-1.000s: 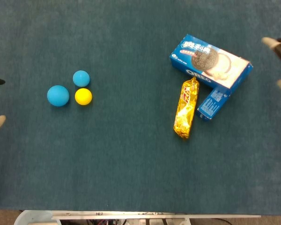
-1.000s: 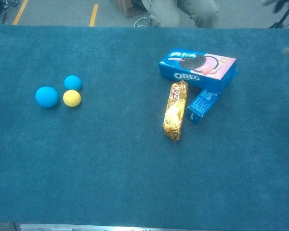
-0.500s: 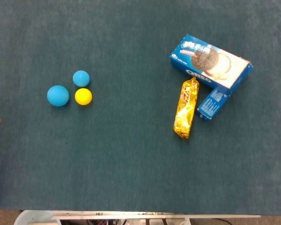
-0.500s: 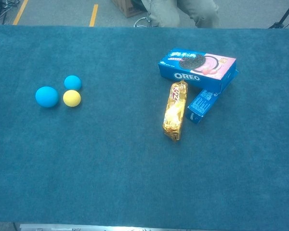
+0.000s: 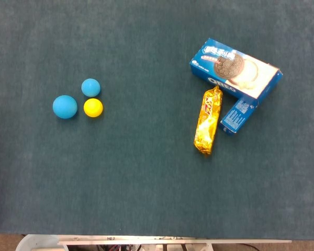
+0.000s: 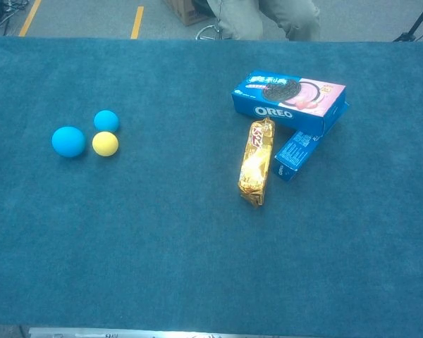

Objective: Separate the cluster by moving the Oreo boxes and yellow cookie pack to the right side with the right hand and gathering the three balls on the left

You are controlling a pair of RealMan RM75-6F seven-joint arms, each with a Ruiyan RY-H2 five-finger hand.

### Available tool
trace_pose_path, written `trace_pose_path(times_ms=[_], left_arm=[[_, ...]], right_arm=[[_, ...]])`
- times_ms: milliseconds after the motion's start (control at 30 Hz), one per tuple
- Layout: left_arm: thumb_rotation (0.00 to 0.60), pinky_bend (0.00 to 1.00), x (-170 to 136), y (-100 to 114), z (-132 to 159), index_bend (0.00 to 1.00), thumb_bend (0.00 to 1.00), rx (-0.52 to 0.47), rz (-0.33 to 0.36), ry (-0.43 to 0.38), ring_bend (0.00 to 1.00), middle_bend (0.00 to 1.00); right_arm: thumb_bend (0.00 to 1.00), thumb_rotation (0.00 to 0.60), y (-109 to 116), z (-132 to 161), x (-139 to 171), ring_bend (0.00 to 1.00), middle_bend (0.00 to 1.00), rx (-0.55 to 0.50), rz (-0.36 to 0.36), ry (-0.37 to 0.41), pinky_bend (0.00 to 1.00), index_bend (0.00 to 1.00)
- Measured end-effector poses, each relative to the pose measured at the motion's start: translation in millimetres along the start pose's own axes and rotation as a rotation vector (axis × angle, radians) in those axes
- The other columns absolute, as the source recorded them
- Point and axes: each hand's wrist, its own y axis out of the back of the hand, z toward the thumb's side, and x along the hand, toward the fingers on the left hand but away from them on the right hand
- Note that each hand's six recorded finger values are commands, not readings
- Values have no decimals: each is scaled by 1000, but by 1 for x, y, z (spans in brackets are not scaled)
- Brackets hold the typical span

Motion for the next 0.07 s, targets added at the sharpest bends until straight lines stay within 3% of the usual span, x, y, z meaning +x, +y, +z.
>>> trace_pose_path(times_ms=[67], left_arm=[[600, 50, 1, -1, 0, 243, 185, 3, -8, 1, 0, 115]], right_arm=[[133, 600, -1, -2, 1, 310, 348, -3, 7, -5, 466, 217]])
